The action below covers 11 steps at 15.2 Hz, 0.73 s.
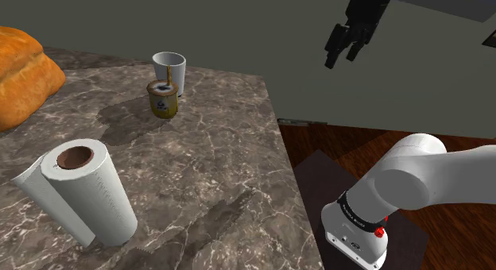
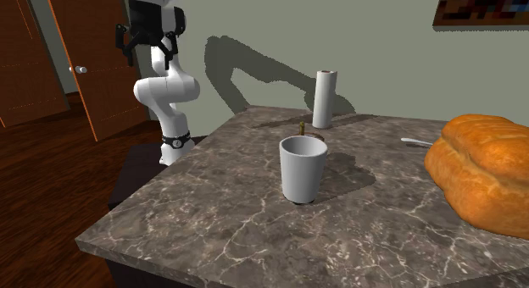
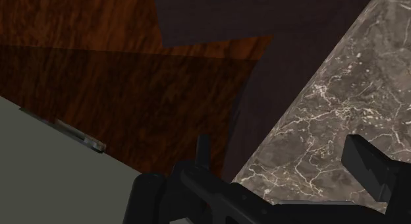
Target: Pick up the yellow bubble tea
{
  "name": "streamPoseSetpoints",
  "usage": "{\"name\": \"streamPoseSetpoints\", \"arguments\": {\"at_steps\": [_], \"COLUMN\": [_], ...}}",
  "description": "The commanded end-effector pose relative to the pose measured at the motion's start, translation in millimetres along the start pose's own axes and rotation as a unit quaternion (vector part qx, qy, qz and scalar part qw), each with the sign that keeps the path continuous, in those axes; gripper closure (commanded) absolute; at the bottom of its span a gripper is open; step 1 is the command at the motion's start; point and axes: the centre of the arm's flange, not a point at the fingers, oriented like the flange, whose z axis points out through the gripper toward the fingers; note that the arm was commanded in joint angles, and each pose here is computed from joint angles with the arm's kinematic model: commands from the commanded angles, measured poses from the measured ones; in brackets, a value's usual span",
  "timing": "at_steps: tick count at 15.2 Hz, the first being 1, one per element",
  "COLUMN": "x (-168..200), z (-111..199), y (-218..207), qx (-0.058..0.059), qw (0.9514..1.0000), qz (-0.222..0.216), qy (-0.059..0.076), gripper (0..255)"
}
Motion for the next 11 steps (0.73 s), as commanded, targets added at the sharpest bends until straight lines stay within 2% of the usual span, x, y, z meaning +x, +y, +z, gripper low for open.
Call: {"name": "streamPoseSetpoints", "arguments": {"at_steps": [1,11], "x": [0.0,86.1], "z": [0.0,28.7], "y": [0.0,-89.7], "qx": [0.0,0.019], "qw": [1.0,0.9964], "qz": [0.0,-0.083], "qy": [0.0,0.002], "gripper": [0,0]}}
